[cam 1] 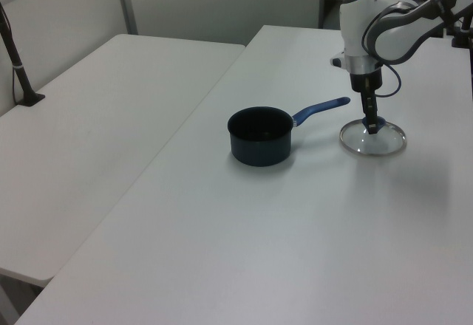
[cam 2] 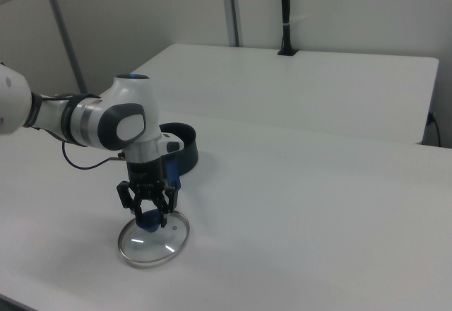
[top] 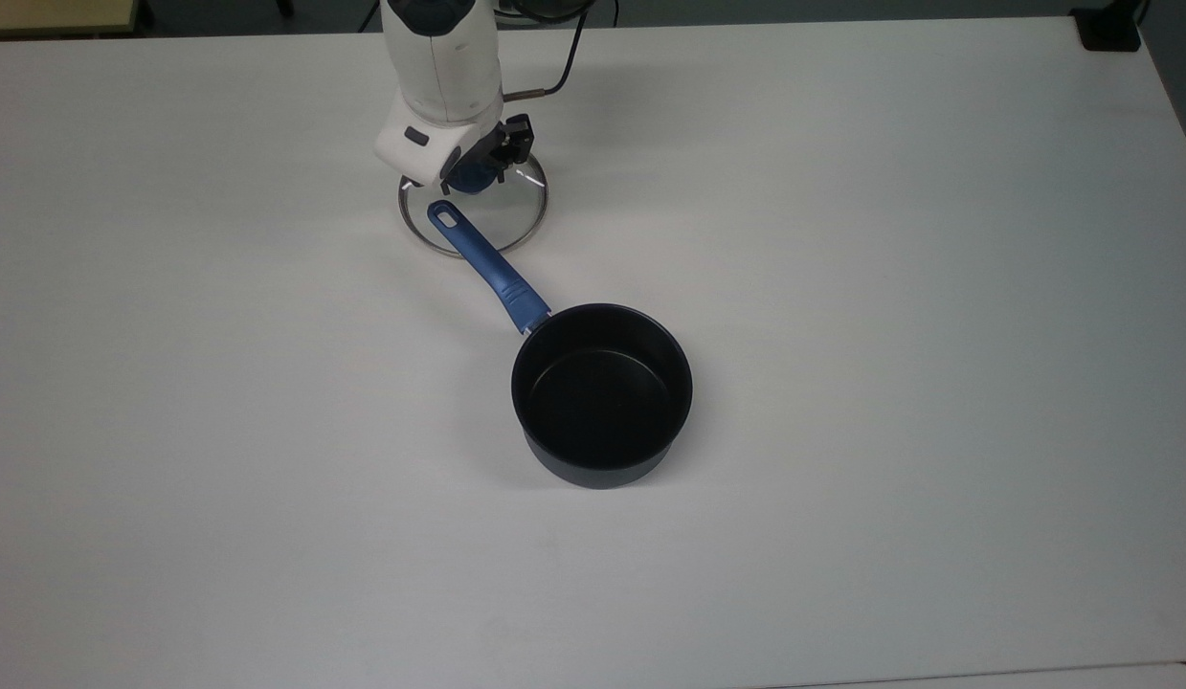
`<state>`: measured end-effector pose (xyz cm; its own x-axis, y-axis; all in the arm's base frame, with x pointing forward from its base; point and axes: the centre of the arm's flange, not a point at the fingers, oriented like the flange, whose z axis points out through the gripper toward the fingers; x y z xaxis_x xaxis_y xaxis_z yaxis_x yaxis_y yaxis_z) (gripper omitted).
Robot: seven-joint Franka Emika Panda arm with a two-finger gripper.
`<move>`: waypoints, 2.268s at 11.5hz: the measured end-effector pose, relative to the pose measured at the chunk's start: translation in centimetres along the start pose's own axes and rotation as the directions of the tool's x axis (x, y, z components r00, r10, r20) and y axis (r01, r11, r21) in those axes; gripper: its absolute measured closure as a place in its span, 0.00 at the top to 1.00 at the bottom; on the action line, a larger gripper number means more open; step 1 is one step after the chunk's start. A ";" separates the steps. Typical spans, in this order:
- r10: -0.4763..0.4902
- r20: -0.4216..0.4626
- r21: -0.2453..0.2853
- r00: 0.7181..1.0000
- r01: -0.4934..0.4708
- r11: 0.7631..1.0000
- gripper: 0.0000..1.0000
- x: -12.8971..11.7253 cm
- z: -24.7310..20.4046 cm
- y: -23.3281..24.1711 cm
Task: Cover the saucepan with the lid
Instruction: 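Lift the glass lid and carry it over the navy saucepan, then lower the lid onto the saucepan rim and open the gripper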
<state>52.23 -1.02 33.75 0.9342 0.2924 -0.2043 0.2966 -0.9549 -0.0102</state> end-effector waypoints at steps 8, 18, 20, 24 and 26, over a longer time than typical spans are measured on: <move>0.061 -0.141 0.040 0.988 -0.056 0.998 0.61 -0.7 -23.0 -0.7; 0.554 -0.197 0.147 0.809 -0.535 0.832 0.61 11.0 -21.3 -3.5; 0.630 -0.229 0.191 0.743 -0.600 0.777 0.61 12.9 -21.3 -3.8; 0.721 -0.251 0.257 0.645 -0.674 0.692 0.61 17.7 -18.1 -5.4; 0.740 -0.240 0.255 0.628 -0.695 0.673 0.61 19.7 -15.5 -7.0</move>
<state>71.67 12.26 45.00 0.8540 -0.5107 0.0994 -0.5000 -0.8584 -0.1147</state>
